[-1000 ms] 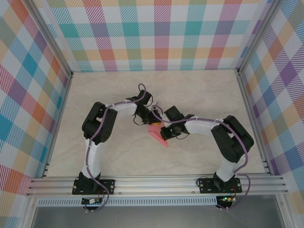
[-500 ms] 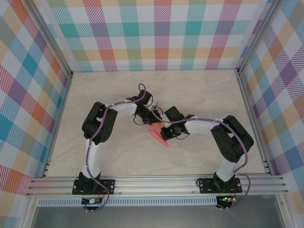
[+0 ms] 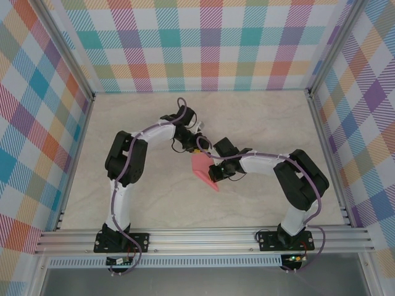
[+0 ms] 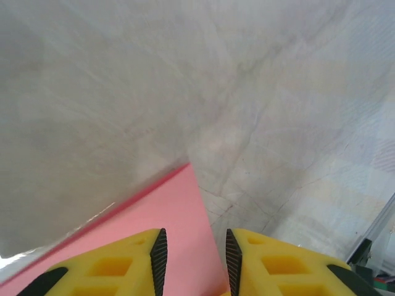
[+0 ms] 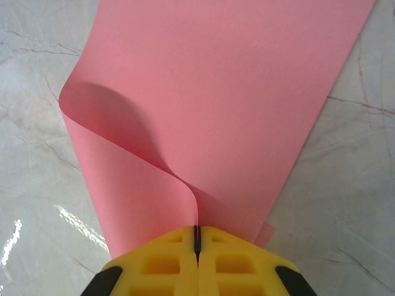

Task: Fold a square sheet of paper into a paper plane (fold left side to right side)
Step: Third fold the triangle at the center of the table.

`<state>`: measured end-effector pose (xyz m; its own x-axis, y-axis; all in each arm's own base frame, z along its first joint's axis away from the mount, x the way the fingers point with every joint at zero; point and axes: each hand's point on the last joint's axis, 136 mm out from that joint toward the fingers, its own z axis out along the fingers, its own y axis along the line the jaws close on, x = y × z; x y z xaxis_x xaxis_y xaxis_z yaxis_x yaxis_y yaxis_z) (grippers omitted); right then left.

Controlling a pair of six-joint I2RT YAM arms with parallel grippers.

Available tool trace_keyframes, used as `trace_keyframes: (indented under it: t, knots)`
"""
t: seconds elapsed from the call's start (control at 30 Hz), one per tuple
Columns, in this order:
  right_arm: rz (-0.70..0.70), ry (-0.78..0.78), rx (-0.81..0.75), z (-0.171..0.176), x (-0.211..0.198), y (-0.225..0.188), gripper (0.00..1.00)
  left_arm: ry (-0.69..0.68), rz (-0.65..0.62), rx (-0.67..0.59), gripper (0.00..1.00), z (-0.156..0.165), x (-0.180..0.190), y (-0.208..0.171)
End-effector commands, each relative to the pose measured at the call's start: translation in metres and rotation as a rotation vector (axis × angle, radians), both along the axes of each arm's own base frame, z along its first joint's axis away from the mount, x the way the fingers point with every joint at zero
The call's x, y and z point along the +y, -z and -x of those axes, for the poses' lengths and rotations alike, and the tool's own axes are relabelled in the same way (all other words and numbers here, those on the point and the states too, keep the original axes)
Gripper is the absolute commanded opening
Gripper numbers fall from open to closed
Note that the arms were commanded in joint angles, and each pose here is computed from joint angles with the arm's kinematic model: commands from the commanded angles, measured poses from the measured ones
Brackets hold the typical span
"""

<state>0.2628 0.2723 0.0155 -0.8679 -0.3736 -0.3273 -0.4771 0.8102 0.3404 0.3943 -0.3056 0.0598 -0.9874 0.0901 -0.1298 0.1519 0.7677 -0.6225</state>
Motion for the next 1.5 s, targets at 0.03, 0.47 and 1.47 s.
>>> trace_keyframes:
  t: [0.03,0.47,1.47]
  knots:
    - [0.101,-0.011,0.092,0.023,-0.018,0.026,0.02,-0.06,-0.037,-0.086,0.33,-0.004,0.033,-0.043]
    - [0.105,-0.019,0.095,0.023,-0.017,0.026,0.02,-0.039,0.191,0.018,0.16,0.095,0.015,-0.025]
    - [0.125,-0.024,0.1,0.024,-0.017,0.03,0.02,-0.035,0.002,0.132,0.13,0.126,0.024,0.063]
